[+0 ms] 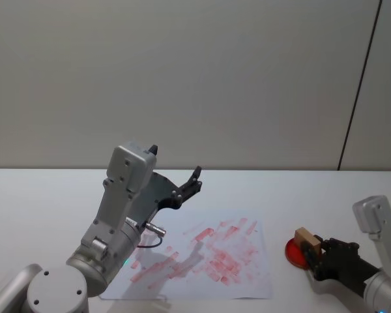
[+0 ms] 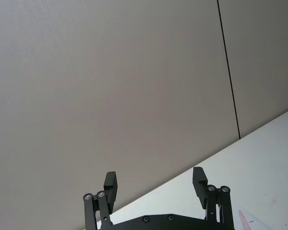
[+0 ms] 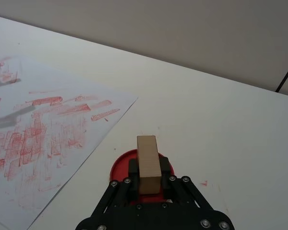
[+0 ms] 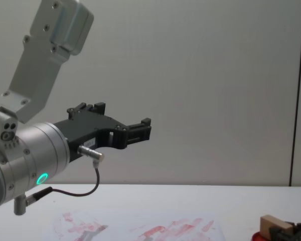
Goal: Use the one hand to pick up the stamp and affix it onto the A4 paper.
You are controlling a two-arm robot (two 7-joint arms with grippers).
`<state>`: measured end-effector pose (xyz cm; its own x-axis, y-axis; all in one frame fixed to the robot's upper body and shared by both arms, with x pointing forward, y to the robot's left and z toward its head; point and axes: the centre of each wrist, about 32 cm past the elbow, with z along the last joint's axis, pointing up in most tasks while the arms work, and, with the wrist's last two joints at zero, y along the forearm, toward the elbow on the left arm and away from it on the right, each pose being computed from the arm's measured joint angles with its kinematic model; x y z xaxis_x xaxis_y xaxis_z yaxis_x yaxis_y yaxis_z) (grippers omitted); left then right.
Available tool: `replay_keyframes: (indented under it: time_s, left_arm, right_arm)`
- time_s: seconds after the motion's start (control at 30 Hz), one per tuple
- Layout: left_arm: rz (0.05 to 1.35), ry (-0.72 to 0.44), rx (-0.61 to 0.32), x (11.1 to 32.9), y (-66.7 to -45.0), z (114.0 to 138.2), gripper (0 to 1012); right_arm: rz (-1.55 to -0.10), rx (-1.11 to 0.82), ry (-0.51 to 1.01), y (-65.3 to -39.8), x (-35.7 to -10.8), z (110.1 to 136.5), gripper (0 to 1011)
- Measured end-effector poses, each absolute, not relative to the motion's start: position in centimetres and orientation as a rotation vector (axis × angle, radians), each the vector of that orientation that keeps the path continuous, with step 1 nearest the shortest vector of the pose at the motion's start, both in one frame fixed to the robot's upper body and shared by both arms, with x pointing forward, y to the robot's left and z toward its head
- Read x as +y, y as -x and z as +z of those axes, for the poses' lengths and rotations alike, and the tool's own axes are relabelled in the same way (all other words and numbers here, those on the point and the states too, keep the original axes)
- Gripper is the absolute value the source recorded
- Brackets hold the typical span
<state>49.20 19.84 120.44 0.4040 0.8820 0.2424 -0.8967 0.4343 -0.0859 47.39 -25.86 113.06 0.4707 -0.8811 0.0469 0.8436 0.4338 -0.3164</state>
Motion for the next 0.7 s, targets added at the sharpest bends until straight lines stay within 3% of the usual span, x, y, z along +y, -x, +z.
replay_keyframes:
  time_s: [0.13, 0.7]
  left_arm:
    - [1.124, -0.061, -0.268, 19.8, -49.2, 120.4, 1002]
    - [1.124, -0.061, -0.267, 19.8, -49.2, 120.4, 1002]
  right_arm:
    - [-1.077, 0.128, 0.303, -47.5, -25.9, 113.1, 216]
    - [-0.989, 0.062, 0.212, -47.2, -25.3, 114.5, 216]
